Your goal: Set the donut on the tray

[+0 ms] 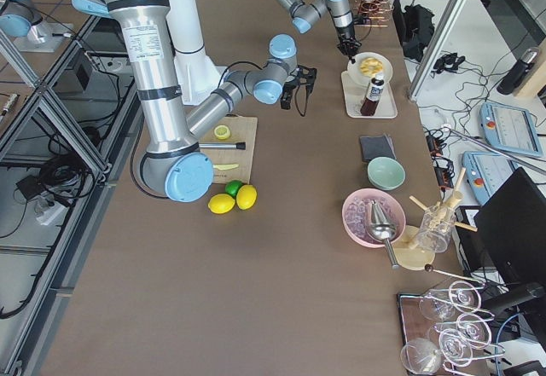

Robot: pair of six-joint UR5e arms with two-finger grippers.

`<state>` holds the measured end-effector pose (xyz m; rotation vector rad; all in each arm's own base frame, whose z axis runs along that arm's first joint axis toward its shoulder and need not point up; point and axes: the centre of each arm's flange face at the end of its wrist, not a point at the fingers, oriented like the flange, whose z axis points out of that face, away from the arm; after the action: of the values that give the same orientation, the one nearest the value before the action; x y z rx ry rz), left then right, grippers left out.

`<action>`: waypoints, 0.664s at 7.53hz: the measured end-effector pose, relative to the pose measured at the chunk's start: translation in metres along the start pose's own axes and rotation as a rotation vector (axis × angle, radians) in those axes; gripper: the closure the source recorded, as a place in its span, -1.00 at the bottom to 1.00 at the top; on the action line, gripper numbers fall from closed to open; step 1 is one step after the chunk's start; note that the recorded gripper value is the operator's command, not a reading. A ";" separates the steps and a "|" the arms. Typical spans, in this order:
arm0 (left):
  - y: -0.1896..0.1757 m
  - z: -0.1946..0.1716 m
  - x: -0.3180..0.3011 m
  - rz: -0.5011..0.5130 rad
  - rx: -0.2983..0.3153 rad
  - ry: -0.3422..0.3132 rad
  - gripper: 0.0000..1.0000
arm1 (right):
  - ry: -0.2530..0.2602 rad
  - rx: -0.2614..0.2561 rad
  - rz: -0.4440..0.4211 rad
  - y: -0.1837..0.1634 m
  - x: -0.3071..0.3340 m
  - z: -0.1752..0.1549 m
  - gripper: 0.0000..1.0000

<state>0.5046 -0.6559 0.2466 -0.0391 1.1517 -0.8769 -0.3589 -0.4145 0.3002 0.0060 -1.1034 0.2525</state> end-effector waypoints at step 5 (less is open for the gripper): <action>0.020 0.040 0.005 -0.040 0.050 0.029 0.14 | 0.032 0.003 -0.034 -0.006 0.023 0.002 -1.00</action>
<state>0.5491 -0.6611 0.2518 -0.0084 1.1592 -0.9442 -0.3497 -0.4159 0.3218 0.0232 -1.0700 0.2225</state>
